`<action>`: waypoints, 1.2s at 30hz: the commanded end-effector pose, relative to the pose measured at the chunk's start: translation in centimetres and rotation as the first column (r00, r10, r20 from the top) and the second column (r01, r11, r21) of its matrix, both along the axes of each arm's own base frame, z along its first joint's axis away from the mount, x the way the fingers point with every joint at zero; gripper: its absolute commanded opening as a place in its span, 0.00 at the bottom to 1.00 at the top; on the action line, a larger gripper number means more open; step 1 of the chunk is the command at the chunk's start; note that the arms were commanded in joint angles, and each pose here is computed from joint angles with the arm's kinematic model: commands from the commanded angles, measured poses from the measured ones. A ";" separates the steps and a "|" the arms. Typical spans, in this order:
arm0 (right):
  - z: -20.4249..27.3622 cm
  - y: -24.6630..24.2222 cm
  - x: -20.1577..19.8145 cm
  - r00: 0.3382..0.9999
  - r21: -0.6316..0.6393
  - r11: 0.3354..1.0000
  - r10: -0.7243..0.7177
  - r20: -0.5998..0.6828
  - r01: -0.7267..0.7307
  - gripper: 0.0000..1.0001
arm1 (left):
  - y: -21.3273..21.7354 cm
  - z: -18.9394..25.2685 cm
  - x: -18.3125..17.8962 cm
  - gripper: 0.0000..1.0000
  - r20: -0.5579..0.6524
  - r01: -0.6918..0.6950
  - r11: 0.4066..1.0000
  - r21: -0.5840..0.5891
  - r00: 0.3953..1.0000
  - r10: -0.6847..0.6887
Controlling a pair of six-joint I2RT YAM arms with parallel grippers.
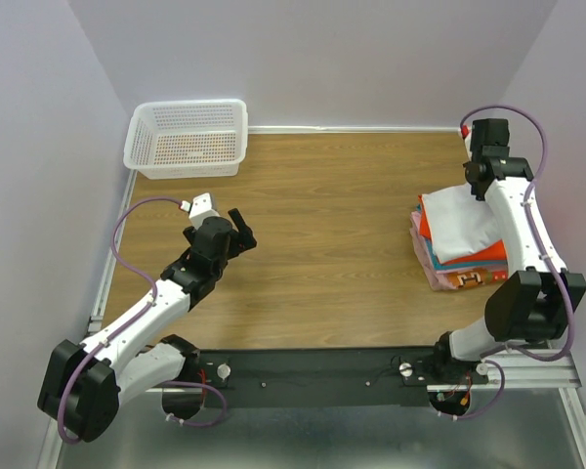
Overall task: Fold and stack the t-shirts
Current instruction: Neatly place the folded tshirt to the corner
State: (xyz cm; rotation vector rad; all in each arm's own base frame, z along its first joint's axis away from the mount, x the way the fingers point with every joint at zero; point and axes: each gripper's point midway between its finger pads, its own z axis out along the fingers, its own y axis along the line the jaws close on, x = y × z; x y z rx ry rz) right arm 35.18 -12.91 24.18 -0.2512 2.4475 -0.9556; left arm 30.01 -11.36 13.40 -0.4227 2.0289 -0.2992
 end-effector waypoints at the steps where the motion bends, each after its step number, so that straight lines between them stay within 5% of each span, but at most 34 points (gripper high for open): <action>1: -1.3 -0.6 1.5 0.999 0.038 0.999 0.035 0.024 -0.035 0.01 | 0.5 0.0 0.1 0.98 0.012 -0.012 1.000 0.013 1.000 0.012; 36: -7.6 -5.5 2.2 0.995 0.094 0.991 -0.099 0.009 0.097 0.09 | 1.0 -1.4 0.3 0.98 -0.021 -0.031 0.999 0.033 0.999 0.032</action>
